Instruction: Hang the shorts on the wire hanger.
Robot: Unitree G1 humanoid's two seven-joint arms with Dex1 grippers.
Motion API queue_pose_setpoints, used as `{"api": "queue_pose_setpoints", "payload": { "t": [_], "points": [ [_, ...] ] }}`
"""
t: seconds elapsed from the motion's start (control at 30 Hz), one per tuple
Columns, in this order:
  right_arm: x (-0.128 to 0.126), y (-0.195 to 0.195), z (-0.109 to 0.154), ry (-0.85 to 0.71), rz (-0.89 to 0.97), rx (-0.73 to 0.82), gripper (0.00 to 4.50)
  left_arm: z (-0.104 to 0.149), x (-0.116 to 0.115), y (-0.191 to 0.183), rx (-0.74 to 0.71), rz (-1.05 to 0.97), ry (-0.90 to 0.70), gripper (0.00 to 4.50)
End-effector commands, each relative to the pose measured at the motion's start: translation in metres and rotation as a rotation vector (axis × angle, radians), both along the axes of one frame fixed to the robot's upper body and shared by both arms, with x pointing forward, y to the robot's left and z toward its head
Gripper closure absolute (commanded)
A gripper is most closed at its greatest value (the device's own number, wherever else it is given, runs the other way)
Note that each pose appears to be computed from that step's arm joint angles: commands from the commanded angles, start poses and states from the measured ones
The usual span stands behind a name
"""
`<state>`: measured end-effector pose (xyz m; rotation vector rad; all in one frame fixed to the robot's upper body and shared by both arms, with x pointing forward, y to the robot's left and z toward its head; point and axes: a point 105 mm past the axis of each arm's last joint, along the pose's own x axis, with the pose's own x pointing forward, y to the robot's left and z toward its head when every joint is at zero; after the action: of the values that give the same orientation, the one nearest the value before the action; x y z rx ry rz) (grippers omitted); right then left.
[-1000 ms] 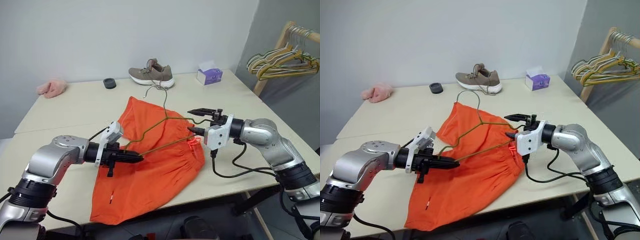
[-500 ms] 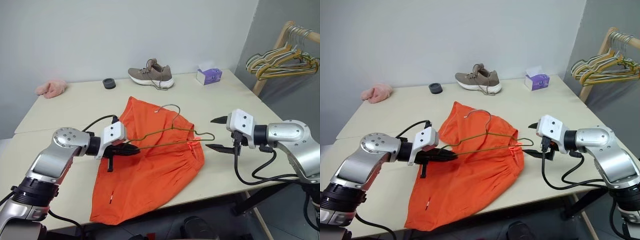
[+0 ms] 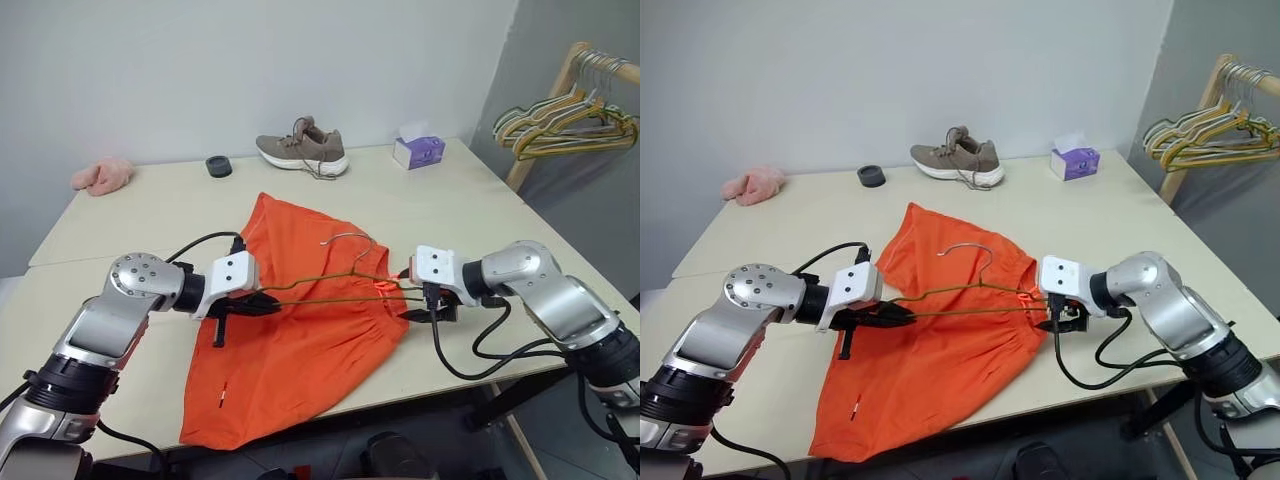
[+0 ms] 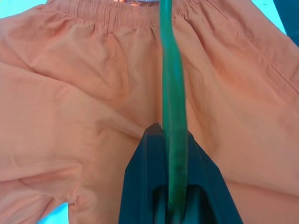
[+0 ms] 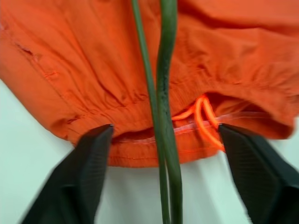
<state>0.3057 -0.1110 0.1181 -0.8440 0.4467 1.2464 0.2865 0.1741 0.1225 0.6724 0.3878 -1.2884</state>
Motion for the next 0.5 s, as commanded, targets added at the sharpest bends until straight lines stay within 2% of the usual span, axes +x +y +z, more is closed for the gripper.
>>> {"api": "queue_pose_setpoints", "payload": {
  "t": [0.03, 0.1, 0.27, 0.43, 0.5],
  "points": [
    [0.004, 0.004, 0.006, -0.011, 0.004, -0.014, 2.04, 0.006, -0.001, 0.0, 0.022, -0.02, -0.033, 4.5],
    [0.002, 0.007, 0.006, 0.004, 0.005, -0.006, 2.64, 0.004, -0.002, 0.002, 0.032, -0.021, -0.034, 4.5],
    [-0.002, 0.013, 0.005, 0.03, 0.013, 0.005, 4.46, 0.001, -0.003, 0.005, 0.04, -0.016, -0.031, 4.5],
    [-0.004, 0.016, 0.003, 0.037, 0.007, 0.016, 4.46, -0.001, -0.002, 0.004, 0.023, -0.005, -0.025, 4.5],
    [-0.003, 0.012, 0.006, 0.03, -0.005, 0.023, 4.46, -0.002, -0.004, 0.005, -0.021, 0.01, 0.023, 4.5]
  ]
}}
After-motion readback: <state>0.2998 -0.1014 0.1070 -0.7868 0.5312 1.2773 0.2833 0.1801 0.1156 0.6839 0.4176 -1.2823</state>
